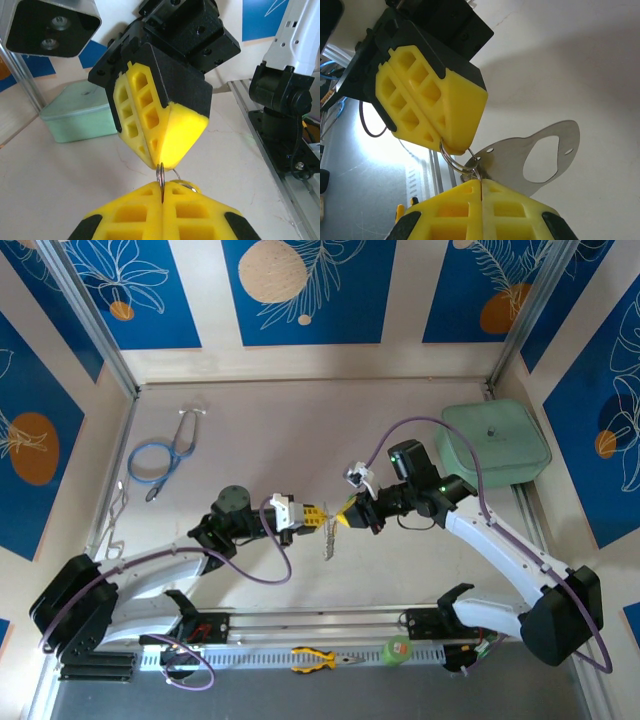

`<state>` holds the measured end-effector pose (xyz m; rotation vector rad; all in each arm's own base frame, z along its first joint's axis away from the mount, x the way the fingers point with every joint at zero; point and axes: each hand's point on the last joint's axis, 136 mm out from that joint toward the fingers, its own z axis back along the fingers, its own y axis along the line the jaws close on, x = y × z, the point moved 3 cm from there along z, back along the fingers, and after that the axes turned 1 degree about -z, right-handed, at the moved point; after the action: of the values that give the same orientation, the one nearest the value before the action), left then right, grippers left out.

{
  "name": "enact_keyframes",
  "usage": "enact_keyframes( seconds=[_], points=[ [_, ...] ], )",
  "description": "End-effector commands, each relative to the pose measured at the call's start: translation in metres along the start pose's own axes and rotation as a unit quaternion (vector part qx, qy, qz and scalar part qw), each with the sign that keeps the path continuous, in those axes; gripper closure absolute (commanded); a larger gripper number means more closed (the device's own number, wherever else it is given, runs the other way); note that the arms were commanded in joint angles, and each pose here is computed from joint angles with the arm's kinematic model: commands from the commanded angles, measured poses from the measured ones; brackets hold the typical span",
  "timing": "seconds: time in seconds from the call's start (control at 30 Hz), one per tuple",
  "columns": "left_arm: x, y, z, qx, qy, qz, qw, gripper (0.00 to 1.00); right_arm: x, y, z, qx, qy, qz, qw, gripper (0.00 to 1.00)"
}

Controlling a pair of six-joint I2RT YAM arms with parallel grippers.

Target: Put the keys on the keyring

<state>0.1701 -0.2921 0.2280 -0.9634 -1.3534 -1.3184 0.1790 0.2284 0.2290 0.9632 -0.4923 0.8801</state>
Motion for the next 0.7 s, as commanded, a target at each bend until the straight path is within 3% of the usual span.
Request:
enact_keyframes(
  seconds=[0.0,0.23,0.37,0.53,0.67],
  points=[
    [0.025,-0.005,-0.002,-0.026,-0.059,-0.006,0.998,1.0,0.004,0.004,-0.005,0.029,-0.002,-0.001,1.0,1.0],
    [0.023,-0.002,-0.005,-0.022,-0.08,0.006,0.997,1.0,0.006,-0.001,-0.007,0.031,-0.009,-0.012,0.999,0.98],
    [0.018,-0.002,-0.006,-0.021,-0.072,0.007,0.997,1.0,0.011,-0.004,0.015,-0.001,-0.049,-0.004,0.999,0.78],
    [0.011,-0.003,-0.007,-0.023,-0.057,0.011,0.998,1.0,0.006,0.004,0.027,-0.021,-0.077,0.066,0.995,0.71],
    [0.013,-0.002,-0.007,-0.02,-0.061,0.011,0.998,1.0,-0.016,0.01,0.012,-0.039,-0.045,0.135,0.989,0.71]
  ],
)
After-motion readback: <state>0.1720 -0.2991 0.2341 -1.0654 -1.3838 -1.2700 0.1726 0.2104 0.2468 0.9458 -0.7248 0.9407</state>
